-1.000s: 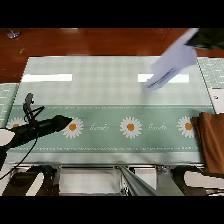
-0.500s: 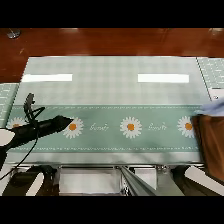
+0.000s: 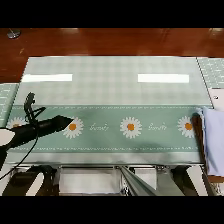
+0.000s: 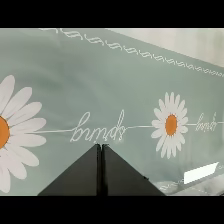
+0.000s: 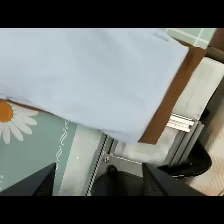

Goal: Fold the shirts.

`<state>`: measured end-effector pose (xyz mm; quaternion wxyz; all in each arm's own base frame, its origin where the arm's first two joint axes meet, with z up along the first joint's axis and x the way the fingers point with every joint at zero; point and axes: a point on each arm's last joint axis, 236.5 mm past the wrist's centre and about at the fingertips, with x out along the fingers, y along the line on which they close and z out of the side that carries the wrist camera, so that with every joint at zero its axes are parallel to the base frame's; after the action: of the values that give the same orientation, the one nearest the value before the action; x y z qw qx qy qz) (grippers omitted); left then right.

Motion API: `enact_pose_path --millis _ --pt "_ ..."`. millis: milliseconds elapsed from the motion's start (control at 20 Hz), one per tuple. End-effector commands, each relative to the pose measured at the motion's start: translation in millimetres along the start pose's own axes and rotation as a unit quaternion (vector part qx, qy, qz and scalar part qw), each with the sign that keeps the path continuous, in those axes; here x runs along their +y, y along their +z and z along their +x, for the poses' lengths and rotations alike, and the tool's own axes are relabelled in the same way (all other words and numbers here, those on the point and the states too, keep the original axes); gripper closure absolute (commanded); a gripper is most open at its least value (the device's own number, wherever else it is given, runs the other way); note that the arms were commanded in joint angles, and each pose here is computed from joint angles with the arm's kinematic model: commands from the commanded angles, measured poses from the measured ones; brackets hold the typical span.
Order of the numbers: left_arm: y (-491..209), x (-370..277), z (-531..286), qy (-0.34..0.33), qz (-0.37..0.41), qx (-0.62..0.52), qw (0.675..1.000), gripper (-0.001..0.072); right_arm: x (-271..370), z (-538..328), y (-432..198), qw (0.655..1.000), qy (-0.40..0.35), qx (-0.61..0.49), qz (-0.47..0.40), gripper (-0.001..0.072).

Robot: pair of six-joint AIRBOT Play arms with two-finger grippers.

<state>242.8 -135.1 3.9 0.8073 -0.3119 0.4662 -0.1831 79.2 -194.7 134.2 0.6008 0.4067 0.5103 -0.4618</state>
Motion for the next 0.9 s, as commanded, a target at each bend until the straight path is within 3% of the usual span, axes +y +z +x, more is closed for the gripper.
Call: enact_pose_path --millis 0,50,100,200,250,350,450,600,750,850 --pt "13 0 -1 0.004 0.039 -0.011 0.999 0.0687 7 -15 35 0.997 0.024 -0.076 0.016 0.0098" --pt "25 -3 -5 0.005 0.048 -0.021 0.999 0.0687 37 -35 59 0.99 0.085 -0.114 -0.001 0.0183" --pt "47 -9 -11 0.006 0.059 -0.04 0.997 0.0688 75 -59 79 0.976 0.161 -0.146 -0.029 0.0353" --pt "105 -35 -29 0.005 0.111 -0.082 0.99 0.0689 176 -145 113 0.9 0.336 -0.247 -0.127 0.0625" --pt "135 -51 -37 0.01 0.144 -0.095 0.985 0.069 224 -186 109 0.854 0.397 -0.28 -0.188 0.0692" --pt "185 -85 -47 0.026 0.194 -0.096 0.976 0.069 303 -207 65 0.806 0.433 -0.265 -0.304 0.0692" --pt "220 -116 -41 0.045 0.215 -0.094 0.971 0.069 369 -174 -5 0.782 0.424 -0.203 -0.409 0.0692" --pt "228 -119 3 0.058 0.176 -0.068 0.98 0.0689 439 -84 -132 0.725 0.394 -0.106 -0.555 0.0692" --pt "168 -46 52 0.153 0.123 0.082 0.977 0.0688 423 61 -185 0.737 0.222 -0.052 -0.636 0.0693" --pt "146 -25 63 0.166 0.109 0.122 0.972 0.0688 397 127 -205 0.767 0.173 0.013 -0.618 0.0694"
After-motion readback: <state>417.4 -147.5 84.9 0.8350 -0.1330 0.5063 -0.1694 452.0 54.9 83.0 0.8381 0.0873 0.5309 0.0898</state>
